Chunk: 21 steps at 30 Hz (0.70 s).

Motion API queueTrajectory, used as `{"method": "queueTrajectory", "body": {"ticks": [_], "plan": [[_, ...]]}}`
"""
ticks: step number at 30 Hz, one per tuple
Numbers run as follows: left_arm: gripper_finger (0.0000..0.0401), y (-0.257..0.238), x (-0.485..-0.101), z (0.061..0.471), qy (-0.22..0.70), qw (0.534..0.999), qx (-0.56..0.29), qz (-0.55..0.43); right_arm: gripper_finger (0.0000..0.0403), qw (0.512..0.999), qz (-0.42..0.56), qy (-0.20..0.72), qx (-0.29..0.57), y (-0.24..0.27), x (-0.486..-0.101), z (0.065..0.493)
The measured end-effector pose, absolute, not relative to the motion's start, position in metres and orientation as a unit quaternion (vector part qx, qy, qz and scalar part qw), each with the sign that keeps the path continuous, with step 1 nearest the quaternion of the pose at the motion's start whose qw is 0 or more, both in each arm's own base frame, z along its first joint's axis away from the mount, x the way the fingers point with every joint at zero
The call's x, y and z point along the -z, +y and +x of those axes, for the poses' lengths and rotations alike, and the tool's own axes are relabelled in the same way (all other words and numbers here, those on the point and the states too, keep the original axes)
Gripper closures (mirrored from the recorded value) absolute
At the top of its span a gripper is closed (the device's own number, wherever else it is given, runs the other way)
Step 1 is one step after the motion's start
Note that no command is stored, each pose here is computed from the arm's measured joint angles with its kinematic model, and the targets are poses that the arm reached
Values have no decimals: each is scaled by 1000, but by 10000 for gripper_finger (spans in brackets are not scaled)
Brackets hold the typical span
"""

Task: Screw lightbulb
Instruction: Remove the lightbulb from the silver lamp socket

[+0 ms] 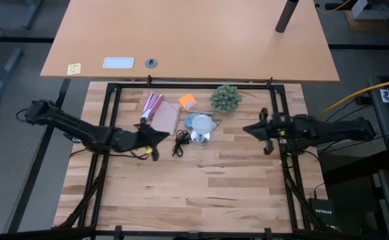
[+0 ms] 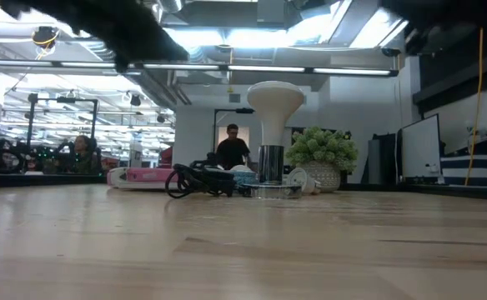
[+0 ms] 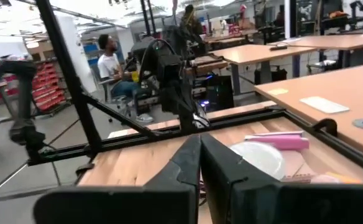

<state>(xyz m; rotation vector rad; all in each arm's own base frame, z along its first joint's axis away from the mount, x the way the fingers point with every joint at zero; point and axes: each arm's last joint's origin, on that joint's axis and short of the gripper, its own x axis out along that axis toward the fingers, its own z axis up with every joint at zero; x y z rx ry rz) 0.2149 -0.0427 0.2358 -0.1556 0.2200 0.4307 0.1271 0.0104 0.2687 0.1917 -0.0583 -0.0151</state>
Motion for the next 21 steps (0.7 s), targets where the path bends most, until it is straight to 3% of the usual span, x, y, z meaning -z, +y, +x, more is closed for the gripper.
{"method": "queueTrajectory", "body": {"ticks": [5,12,21], "plan": [[401,-34,-211,251,76,967,-238,-54,387,993,108,-22,28,13,-242,162],[401,8,-199,274,20,950,-309,-36,387,982,142,39,120,13,-206,199],[401,52,-191,280,29,965,-243,-93,387,975,152,35,159,14,-175,229]]}}
